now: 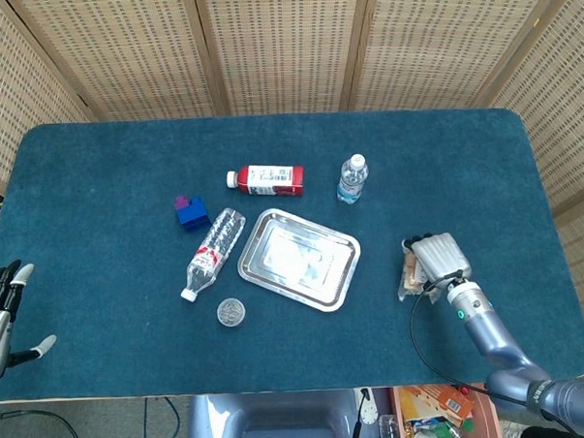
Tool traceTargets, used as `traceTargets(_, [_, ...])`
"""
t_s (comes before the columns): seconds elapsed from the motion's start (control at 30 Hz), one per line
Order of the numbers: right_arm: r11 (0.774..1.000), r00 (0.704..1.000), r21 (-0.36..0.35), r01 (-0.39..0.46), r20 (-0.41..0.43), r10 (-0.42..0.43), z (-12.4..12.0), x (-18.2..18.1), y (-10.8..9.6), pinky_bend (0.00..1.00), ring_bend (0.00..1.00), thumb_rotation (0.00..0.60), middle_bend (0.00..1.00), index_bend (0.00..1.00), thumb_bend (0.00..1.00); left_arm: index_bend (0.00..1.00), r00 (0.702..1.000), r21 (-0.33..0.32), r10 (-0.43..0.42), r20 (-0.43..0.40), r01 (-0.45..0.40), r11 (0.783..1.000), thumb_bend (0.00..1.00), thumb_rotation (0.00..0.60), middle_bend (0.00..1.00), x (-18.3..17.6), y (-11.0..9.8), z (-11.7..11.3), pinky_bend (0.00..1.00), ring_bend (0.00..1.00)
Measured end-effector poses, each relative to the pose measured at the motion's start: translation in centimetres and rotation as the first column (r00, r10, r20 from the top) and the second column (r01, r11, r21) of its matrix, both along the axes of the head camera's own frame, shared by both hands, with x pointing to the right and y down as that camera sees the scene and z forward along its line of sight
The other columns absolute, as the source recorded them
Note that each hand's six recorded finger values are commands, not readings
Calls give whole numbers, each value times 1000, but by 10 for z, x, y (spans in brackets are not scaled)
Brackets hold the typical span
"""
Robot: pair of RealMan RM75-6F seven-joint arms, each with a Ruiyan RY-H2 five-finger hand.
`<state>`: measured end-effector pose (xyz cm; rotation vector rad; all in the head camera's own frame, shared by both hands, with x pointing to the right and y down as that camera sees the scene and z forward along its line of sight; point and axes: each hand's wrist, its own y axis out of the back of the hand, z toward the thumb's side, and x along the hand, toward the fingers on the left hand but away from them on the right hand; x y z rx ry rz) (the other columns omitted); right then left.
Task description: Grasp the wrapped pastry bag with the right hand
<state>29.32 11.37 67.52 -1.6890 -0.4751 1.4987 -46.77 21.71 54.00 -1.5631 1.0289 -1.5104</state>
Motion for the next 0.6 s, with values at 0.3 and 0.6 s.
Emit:
traceTargets(0.3, [973,977,117,197,58,-204,-36,-96,-38,568,434,600,507,393,153,0,1000,-3,-25,-4,25,1000,0,600,0,-4,-8,3,0,0])
traceTargets(0.6, [955,954,66,290,55,-293,-17,-209,-43,564,434,600,507,393,153,0,998,1,-59,-12,59,998,0,600,0,-13,-14,1,0,0])
